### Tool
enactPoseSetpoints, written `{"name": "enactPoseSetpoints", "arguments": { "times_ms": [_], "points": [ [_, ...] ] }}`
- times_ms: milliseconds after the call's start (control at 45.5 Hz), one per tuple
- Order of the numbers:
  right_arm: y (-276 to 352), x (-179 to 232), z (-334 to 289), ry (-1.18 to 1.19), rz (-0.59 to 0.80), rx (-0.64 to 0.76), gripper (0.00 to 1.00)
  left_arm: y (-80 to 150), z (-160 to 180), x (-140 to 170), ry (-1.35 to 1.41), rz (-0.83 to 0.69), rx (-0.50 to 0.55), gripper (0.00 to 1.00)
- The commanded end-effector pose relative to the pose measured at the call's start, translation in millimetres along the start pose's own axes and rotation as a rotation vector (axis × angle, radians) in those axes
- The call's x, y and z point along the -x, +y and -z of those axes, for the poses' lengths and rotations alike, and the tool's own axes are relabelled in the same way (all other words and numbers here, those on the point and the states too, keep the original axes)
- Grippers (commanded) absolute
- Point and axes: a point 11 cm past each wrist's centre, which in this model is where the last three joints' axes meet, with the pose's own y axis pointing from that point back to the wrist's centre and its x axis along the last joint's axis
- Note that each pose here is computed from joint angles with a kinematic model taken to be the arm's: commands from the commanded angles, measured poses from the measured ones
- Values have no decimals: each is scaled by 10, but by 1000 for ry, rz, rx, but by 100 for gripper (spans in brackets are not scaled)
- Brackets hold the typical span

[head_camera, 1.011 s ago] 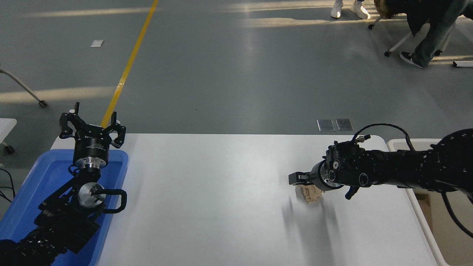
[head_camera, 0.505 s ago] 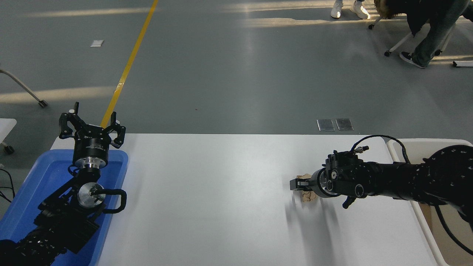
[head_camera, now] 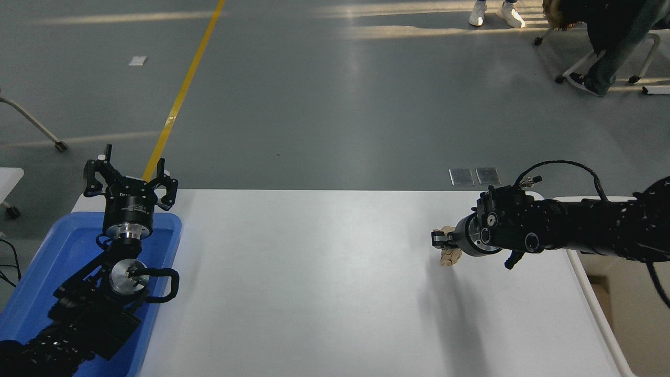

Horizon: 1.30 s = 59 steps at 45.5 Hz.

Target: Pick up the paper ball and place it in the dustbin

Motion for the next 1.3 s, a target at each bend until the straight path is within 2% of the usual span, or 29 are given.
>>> {"name": "enactPoseSetpoints", "arguments": {
  "times_ms": [0, 154, 242, 484, 747, 945, 1077, 1187, 1275],
  "points": [
    [1447, -326, -171, 34, 17, -39, 0, 14, -4, -19, -1, -3, 0, 99],
    [2422, -562, -69, 1, 56, -109, 0, 8, -6, -13, 0, -2, 1, 99],
    [2654, -622, -40, 12, 39, -108, 0, 14, -4, -19, -1, -3, 0, 99],
    [2683, -629, 24, 36, 37, -91, 0, 14, -4, -19, -1, -3, 0, 99],
    [2349, -498, -118, 22, 118, -40, 0, 14, -4, -19, -1, -3, 0, 99],
    [2067, -434, -880, 34, 79, 204, 0, 8, -6, -13, 0, -2, 1, 99],
    [1967, -327, -1433, -10, 81, 305, 0, 8, -7, -14, 2, -3, 2, 99],
    [1878, -126, -1974, -34, 104, 381, 0, 14, -6, -22, 1, -6, 2, 99],
    [1847, 0, -2487, -2, 98, 494, 0, 8, -7, -16, 1, -5, 2, 99]
  ]
}}
